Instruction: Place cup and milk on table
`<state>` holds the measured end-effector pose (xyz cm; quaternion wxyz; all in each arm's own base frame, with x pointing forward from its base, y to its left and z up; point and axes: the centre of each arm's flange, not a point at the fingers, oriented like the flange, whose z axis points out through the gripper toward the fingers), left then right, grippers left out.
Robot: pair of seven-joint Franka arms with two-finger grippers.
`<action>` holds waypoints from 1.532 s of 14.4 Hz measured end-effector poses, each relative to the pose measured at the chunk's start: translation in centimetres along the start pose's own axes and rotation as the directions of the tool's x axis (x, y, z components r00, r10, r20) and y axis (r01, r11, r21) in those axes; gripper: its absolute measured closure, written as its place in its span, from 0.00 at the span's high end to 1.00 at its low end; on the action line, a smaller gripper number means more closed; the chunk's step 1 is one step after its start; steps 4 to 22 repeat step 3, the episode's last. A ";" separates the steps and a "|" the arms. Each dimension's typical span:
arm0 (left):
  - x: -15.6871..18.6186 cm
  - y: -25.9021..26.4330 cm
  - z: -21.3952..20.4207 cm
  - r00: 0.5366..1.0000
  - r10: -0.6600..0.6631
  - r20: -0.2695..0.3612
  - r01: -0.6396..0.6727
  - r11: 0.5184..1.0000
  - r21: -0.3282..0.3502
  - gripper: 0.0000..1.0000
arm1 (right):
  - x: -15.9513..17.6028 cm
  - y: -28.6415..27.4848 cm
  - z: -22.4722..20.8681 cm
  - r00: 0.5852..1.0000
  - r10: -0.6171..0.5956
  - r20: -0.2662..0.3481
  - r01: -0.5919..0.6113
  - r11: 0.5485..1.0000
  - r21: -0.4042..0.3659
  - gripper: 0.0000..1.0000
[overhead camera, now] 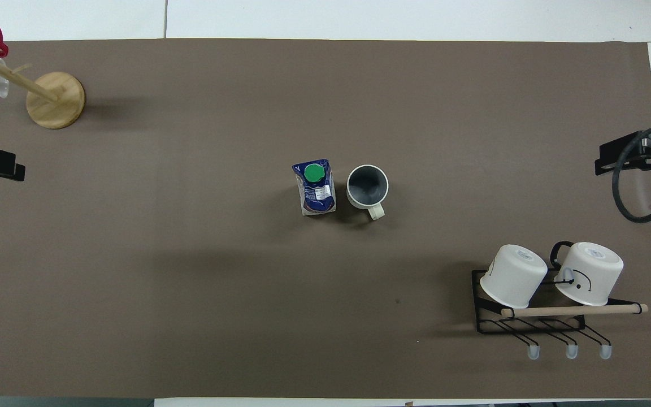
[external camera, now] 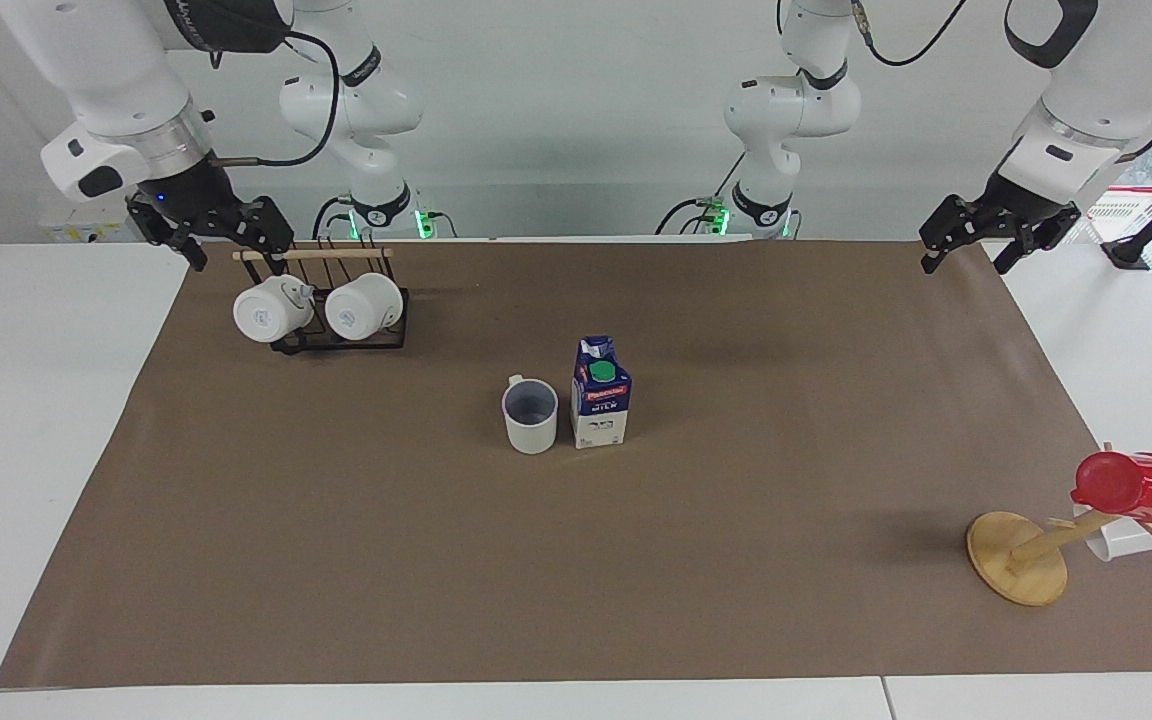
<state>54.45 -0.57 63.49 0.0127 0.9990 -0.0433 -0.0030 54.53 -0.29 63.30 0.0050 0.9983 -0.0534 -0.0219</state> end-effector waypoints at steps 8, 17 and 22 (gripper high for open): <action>0.0 0.0 0.0 1.000 0.000 0.000 0.000 1.000 0.000 1.00 | 0.0 -0.1 0.0 1.000 -0.002 0.000 0.002 1.000 0.000 1.00; 0.0 0.0 0.0 1.000 0.000 0.000 0.000 1.000 0.000 1.00 | 0.0 -0.1 0.0 1.000 -0.002 0.000 0.002 1.000 0.000 1.00; 0.0 0.0 0.0 1.000 0.000 0.000 0.000 1.000 0.000 1.00 | 0.0 -0.1 0.0 1.000 -0.002 0.000 0.002 1.000 0.000 1.00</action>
